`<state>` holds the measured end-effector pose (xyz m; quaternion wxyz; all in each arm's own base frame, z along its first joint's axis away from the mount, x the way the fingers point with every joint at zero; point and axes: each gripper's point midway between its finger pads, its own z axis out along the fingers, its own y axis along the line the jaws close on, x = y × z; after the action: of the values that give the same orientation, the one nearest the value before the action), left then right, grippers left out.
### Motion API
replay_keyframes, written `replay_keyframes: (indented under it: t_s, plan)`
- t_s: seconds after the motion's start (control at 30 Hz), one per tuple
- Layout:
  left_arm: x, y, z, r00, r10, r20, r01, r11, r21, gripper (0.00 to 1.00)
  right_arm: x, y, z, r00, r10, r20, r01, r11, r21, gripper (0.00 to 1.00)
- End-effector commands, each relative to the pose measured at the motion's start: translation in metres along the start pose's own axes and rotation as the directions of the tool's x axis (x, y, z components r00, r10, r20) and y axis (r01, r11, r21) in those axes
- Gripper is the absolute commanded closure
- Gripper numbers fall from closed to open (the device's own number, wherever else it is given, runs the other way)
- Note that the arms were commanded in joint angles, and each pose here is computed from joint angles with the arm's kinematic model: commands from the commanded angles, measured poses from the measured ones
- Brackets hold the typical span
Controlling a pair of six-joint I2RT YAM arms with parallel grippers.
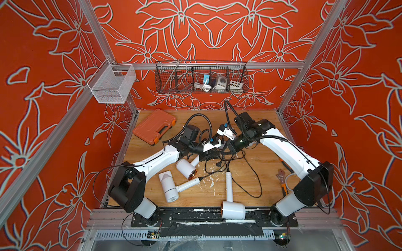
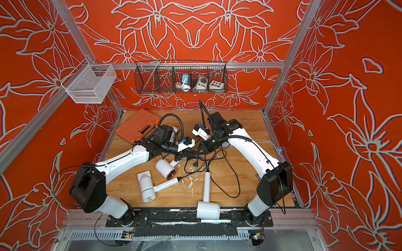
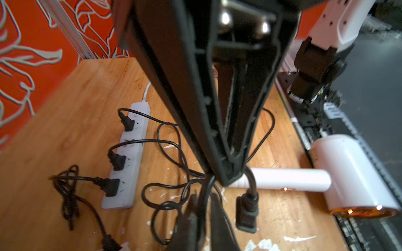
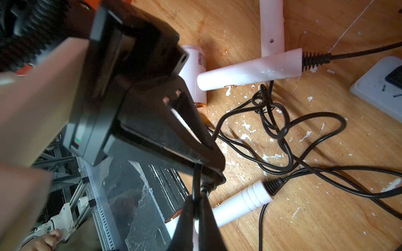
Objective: Charge the blow dryers
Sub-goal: Pick up the plug from the center of the board.
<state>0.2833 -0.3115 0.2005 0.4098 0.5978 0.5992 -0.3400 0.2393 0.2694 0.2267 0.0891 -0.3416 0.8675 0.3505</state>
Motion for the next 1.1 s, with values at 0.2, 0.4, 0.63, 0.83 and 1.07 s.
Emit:
replay_keyframes:
  t_s: [0.2,0.4,0.63,0.83,1.07]
  plan:
    - [-0.017,0.021,-0.011,1.0,-0.028,-0.013,0.026,0.992,-0.124,1.0,-0.012,-0.031,-0.023,0.99,-0.009,0.143,-0.025,0.973,0.232,0.45]
    - [-0.034,0.03,-0.022,0.997,-0.068,0.041,0.075,0.978,-0.193,1.0,0.0,-0.051,-0.062,0.892,-0.066,0.447,-0.133,0.907,0.399,0.01]
    - [-0.048,0.032,-0.025,0.991,-0.111,0.08,0.125,0.975,-0.186,1.0,0.026,-0.042,-0.053,0.791,-0.121,0.6,-0.144,0.917,0.373,0.01]
    - [-0.047,0.039,-0.018,0.98,-0.19,0.057,0.197,0.966,-0.165,1.0,0.012,-0.04,-0.05,0.745,-0.273,0.609,-0.116,0.845,0.522,0.2]
    - [-0.048,0.04,-0.018,0.97,-0.234,0.058,0.241,0.959,-0.151,1.0,-0.01,-0.045,-0.06,0.688,-0.309,0.656,-0.177,0.806,0.565,0.36]
